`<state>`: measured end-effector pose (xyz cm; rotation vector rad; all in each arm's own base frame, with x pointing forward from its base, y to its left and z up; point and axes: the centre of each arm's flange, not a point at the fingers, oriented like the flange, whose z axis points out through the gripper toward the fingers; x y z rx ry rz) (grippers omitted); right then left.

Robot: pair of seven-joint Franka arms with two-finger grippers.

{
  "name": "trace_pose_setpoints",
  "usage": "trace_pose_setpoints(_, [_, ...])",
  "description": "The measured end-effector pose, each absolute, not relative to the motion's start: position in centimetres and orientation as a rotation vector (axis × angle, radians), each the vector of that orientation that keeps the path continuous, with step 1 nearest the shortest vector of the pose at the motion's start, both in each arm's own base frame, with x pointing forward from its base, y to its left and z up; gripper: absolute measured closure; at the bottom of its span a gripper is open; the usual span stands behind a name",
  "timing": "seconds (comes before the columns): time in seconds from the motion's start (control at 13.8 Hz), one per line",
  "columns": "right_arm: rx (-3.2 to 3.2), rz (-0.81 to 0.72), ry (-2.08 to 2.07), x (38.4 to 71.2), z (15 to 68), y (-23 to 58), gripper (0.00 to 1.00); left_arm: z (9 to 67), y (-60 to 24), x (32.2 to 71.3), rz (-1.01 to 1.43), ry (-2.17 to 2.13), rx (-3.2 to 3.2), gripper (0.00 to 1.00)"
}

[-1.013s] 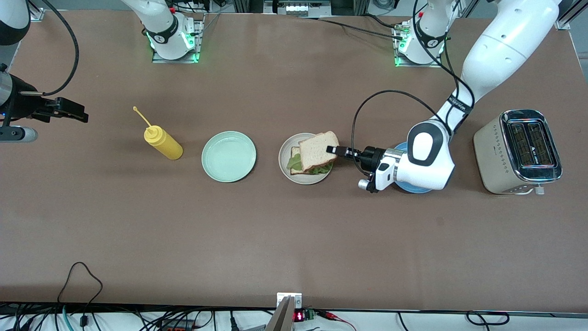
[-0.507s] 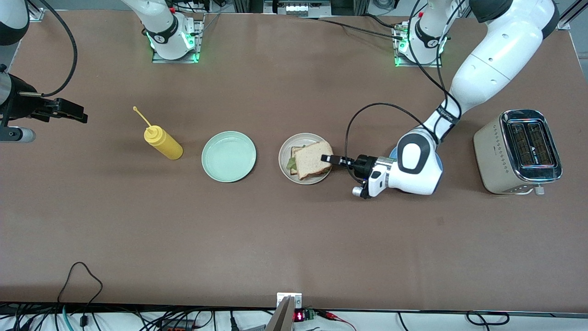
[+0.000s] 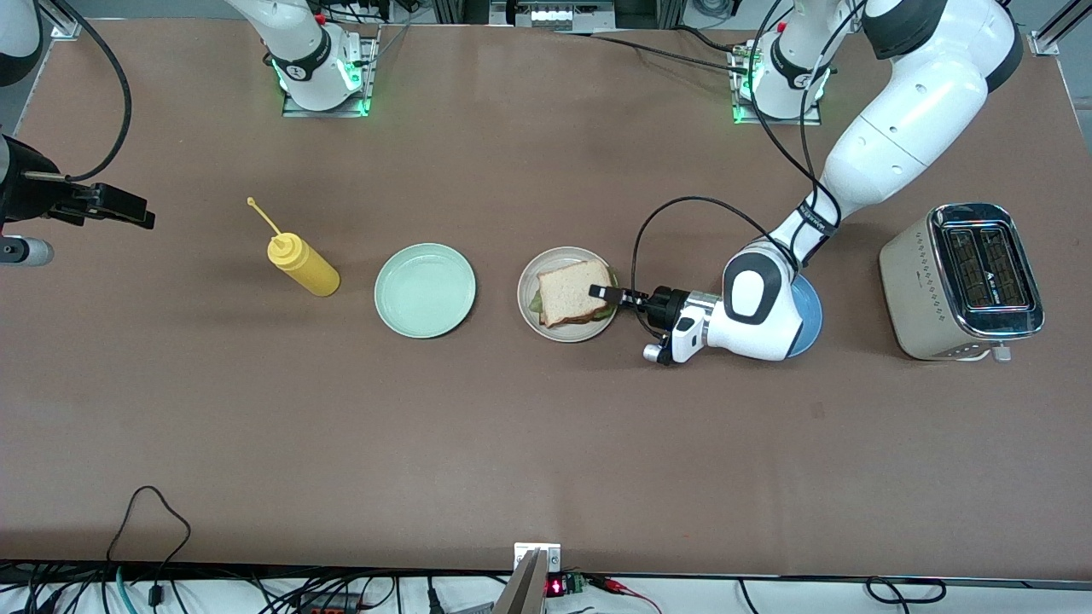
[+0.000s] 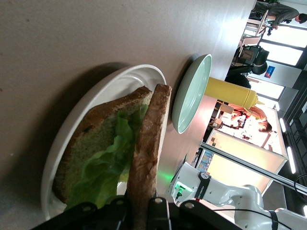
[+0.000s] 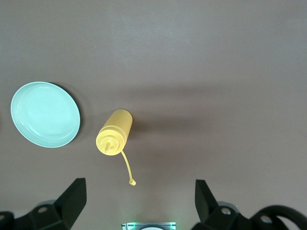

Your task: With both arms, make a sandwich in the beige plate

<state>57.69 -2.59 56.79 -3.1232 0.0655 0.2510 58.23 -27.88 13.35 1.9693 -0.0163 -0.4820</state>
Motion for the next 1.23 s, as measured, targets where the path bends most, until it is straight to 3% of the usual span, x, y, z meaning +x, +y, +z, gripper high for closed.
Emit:
trace_pose_setpoints(0.22, [-3.123,0.252,0.065,57.7,56.8,-2.6,0.0,13.7,-27.8,58.8,-0.465,-0.02,1.968,0.78])
trace_pose_setpoints(0.8, [-3.122,0.254,0.065,57.7,56.7,-2.6,0.0,14.4,-24.8,61.8,-0.382,-0.003,1.998,0.0])
trace_pose_setpoints(1.23, [-3.12,0.255,0.065,57.7,56.7,-2.6,0.0,14.3,-22.7,62.5,-0.373,0.01,2.002,0.0])
